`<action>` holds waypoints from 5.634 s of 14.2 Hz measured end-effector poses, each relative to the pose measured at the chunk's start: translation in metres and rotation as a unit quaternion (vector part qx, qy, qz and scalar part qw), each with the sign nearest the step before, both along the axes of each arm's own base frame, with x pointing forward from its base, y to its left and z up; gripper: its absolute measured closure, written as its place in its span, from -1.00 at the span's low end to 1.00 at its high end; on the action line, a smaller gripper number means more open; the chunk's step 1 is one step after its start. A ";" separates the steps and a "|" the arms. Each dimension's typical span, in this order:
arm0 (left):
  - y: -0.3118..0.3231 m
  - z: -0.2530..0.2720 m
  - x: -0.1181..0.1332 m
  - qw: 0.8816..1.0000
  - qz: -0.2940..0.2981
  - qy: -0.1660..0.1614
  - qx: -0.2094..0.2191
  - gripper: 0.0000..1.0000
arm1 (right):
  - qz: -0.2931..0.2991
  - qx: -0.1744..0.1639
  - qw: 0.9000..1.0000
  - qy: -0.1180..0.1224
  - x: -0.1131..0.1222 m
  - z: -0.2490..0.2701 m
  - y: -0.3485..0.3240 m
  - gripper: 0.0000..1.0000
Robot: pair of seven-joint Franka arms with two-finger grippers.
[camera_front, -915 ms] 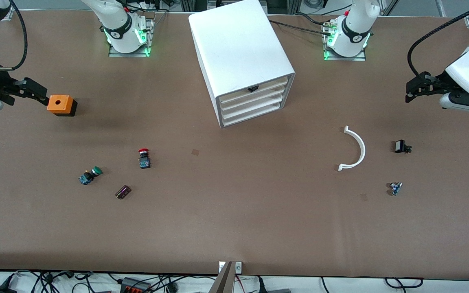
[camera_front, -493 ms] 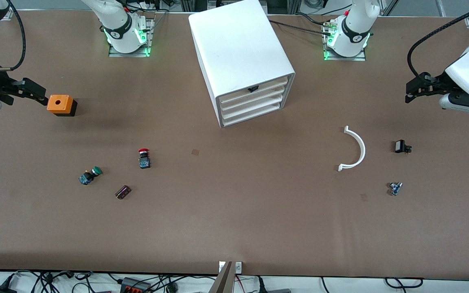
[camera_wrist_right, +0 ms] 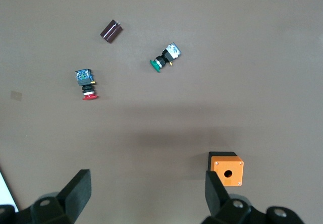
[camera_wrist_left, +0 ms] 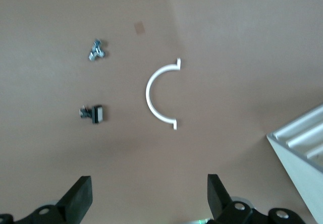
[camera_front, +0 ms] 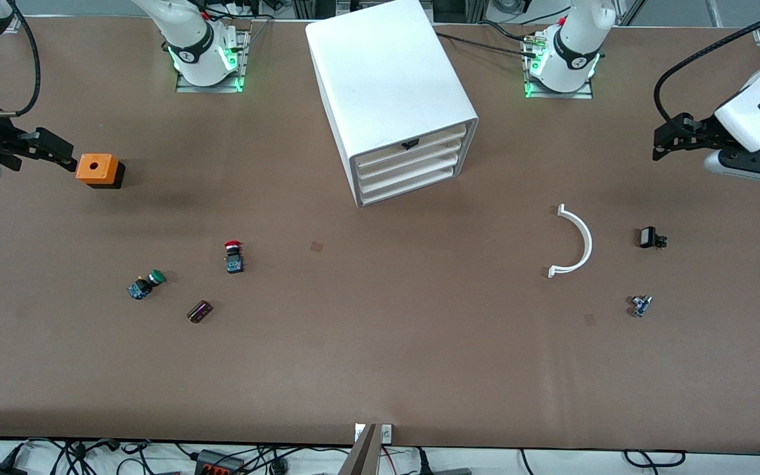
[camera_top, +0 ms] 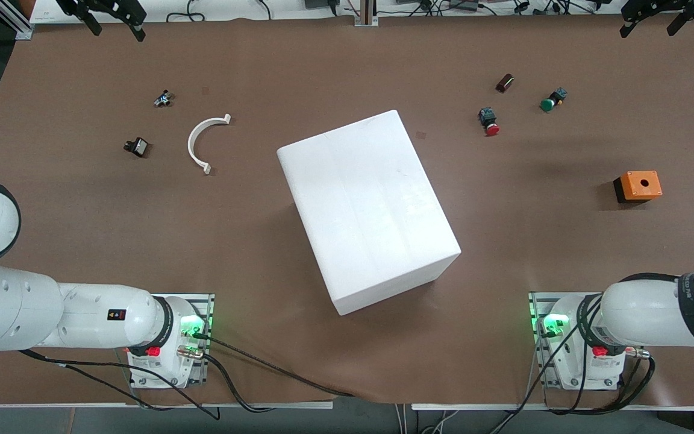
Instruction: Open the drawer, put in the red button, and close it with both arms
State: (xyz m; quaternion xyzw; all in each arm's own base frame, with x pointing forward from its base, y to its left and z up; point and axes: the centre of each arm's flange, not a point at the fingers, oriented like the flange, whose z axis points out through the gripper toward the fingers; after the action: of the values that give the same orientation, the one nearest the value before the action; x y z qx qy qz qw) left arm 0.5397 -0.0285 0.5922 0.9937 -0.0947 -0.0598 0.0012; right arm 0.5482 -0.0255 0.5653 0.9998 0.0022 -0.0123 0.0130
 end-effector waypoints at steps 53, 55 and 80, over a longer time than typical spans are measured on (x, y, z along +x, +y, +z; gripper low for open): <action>-0.176 -0.437 0.005 0.755 -0.059 0.148 -0.637 0.69 | 0.133 0.024 0.989 0.059 0.148 -0.291 0.202 0.19; -0.167 -0.434 0.019 0.763 -0.062 0.132 -0.629 0.53 | 0.142 0.029 0.989 0.034 0.161 -0.234 0.216 0.19; 0.001 -0.209 0.105 0.983 -0.055 0.172 -0.020 -1.00 | 0.228 0.069 0.970 -0.040 -0.027 -0.195 0.601 0.19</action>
State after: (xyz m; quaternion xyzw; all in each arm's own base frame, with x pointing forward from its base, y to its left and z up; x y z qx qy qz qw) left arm 0.6449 -0.0277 0.3834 0.9616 -0.1489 -0.2278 0.0339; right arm 0.5211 0.5752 0.3704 0.9710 0.2309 0.0310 -0.0533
